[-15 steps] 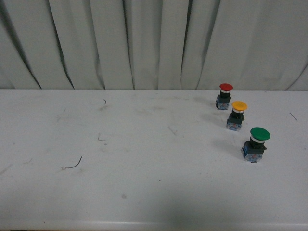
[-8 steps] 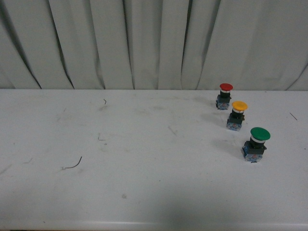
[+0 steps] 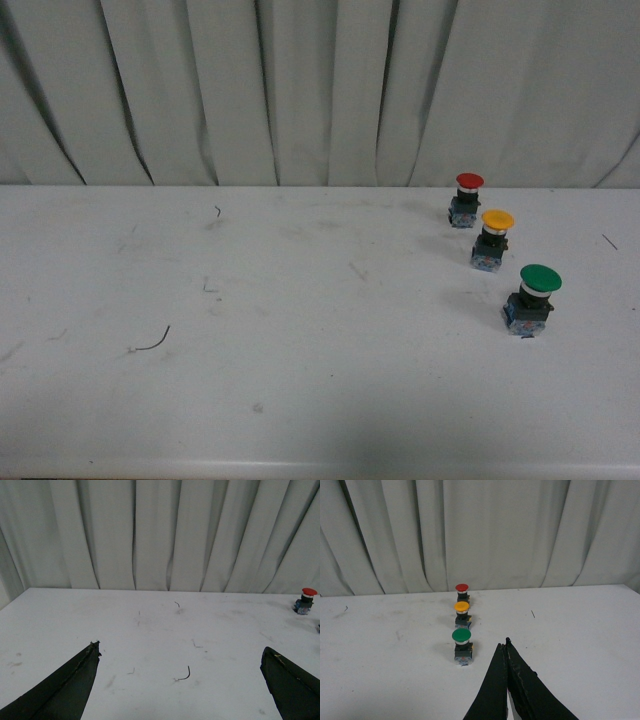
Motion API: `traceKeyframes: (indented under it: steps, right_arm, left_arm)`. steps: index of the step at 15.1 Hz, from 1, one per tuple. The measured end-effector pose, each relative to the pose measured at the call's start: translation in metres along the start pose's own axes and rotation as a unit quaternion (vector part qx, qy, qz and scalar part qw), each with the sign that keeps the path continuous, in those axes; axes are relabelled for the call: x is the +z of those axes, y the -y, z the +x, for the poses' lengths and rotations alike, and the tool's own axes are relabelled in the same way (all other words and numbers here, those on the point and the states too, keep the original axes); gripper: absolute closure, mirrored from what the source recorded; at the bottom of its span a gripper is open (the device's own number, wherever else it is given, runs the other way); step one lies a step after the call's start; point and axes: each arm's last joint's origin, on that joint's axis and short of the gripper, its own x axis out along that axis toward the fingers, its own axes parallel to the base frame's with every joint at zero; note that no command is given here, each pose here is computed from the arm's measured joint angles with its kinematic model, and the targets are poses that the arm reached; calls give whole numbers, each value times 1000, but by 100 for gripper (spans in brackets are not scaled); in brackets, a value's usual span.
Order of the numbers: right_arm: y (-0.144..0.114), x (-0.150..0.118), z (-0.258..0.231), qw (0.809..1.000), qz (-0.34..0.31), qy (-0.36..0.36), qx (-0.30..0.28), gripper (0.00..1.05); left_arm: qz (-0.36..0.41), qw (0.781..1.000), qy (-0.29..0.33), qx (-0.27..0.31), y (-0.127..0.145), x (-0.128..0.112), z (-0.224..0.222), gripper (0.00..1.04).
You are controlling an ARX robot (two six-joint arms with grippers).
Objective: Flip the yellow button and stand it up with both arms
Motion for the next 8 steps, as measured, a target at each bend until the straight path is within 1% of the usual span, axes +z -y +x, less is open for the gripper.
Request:
traceKeyframes:
  steps: [2, 3, 4, 5, 6, 7, 8]
  right_arm:
    - [0, 0, 0, 1000, 0, 0, 0, 101]
    - [0, 0, 0, 1000, -1, 0, 0, 93]
    - [0, 0, 0, 1000, -1, 0, 0, 65]
    - [0, 0, 0, 1000, -1, 0, 0, 40]
    - [0, 0, 0, 1000, -1, 0, 0, 9]
    - [0, 0, 0, 1000, -1, 0, 0, 7]
    - [0, 0, 0, 1000, -1, 0, 0, 7]
  left_arm:
    - [0, 1000, 0, 0, 0, 0, 0, 7]
    - [0, 1000, 0, 0, 0, 0, 0, 7]
    - [0, 1000, 0, 0, 0, 0, 0, 7]
    - [0, 1000, 0, 0, 0, 0, 0, 7]
    - [0, 1000, 0, 0, 0, 0, 0, 7]
    - [0, 1000, 0, 0, 0, 0, 0, 7]
    - [0, 1000, 0, 0, 0, 0, 0, 7]
